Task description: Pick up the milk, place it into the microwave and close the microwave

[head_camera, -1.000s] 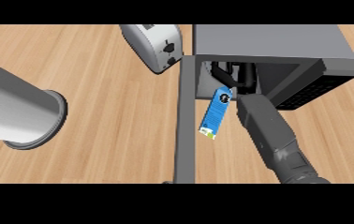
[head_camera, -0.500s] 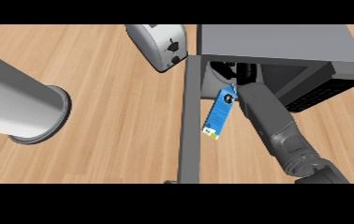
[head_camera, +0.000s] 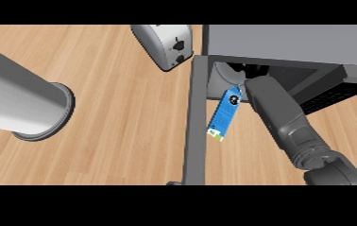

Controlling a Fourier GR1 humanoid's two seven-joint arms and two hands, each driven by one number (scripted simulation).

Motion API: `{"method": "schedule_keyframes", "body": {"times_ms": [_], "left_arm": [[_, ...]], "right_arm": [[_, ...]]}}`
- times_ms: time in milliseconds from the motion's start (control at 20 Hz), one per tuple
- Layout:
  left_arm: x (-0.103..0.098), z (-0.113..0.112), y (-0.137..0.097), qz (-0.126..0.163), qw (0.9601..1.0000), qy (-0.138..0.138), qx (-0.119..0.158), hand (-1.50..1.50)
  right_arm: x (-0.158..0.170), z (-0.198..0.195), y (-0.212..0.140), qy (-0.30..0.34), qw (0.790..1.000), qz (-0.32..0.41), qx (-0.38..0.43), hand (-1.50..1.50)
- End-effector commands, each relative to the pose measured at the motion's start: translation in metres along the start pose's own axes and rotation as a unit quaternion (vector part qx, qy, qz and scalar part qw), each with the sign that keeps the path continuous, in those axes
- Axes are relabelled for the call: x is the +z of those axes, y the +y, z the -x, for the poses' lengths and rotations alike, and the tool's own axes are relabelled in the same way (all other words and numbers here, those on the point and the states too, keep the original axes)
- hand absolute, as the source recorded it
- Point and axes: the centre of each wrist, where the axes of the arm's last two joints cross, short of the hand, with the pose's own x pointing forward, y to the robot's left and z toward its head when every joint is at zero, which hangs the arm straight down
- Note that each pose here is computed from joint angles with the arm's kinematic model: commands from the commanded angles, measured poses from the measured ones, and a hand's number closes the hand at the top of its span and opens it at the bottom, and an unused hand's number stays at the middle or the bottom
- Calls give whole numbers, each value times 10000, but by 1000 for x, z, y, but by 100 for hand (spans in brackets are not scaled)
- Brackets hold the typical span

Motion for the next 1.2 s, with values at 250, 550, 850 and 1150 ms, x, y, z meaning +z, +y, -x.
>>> {"method": "schedule_keyframes", "body": {"times_ms": [250,550,850,1150], "left_arm": [[-14,3,0,112,9999,4,-50,-150],[-16,13,-9,75,9999,56,47,-150],[-30,13,-8,200,9998,-6,40,-150],[-34,20,-10,205,9997,45,89,-150]], "right_arm": [[-6,22,-24,237,9978,472,406,150],[-4,43,-43,457,9968,334,557,150],[-3,53,-53,480,9943,357,879,150],[8,49,-39,389,9919,134,1204,-150]]}}
